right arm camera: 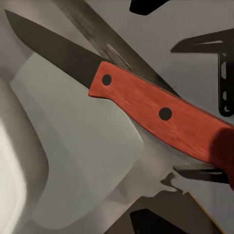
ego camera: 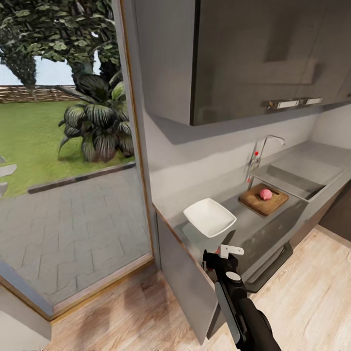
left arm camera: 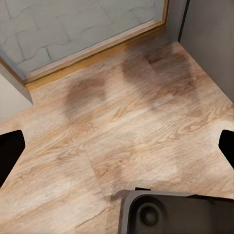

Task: In the kitchen, take the Vidalia onion out of the sink, dice it on the chopping board with the paring knife, put the diced onion into the bowl on the countertop, then place both the paring knife and the chopping board into the sink.

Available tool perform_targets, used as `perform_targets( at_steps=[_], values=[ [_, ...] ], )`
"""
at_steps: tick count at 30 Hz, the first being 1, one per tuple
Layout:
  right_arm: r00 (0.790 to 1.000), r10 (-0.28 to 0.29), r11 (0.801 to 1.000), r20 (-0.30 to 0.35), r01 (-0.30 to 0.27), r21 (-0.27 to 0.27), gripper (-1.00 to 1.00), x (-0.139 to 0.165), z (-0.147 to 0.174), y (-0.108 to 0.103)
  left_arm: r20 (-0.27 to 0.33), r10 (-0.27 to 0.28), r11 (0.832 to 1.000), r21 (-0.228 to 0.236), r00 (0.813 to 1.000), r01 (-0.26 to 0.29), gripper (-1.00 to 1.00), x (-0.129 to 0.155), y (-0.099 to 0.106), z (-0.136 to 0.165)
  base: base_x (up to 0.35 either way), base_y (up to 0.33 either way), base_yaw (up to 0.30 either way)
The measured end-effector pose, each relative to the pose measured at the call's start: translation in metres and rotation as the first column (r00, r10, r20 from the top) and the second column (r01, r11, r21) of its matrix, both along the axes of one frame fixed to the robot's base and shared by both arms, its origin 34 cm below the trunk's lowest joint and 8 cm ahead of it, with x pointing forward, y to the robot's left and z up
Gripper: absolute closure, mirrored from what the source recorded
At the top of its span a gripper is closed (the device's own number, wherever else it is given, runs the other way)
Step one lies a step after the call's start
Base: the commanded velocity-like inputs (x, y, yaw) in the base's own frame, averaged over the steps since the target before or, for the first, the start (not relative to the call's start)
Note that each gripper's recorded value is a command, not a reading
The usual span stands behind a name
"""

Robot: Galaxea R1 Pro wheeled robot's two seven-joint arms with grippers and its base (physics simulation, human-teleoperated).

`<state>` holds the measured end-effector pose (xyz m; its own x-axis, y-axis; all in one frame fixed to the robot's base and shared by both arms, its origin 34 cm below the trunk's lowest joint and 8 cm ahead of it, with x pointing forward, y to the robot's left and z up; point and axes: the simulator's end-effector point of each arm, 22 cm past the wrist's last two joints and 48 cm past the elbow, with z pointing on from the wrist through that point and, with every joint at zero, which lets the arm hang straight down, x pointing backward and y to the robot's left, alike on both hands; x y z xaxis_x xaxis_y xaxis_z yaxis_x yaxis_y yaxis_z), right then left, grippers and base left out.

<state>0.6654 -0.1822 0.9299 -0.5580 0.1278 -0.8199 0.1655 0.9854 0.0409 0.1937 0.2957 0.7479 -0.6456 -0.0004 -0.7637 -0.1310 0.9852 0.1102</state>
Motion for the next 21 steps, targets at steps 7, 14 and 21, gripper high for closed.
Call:
perform_targets(
  at_steps=[7, 14, 21],
  values=[
    [1.000, 0.000, 1.000, -0.010, 0.000, 0.000, -1.00, -0.001, -0.006, 0.000, -0.011, 0.000, 1.000, 0.000, 1.000, 0.000, -1.00, -0.003, 0.000, -0.001, 0.000, 0.000, 0.000],
    [1.000, 0.001, 1.000, -0.026, -0.001, -0.001, -1.00, -0.003, -0.014, 0.000, -0.021, 0.000, 1.000, 0.000, 1.000, 0.000, -1.00, -0.005, 0.000, -0.002, 0.000, 0.000, 0.000],
    [0.999, 0.002, 1.000, -0.042, -0.002, -0.002, -1.00, -0.005, -0.022, 0.001, -0.032, 0.000, 1.000, 0.001, 0.999, 0.000, -1.00, -0.009, 0.000, -0.003, 0.000, 0.000, 0.000]
  ],
)
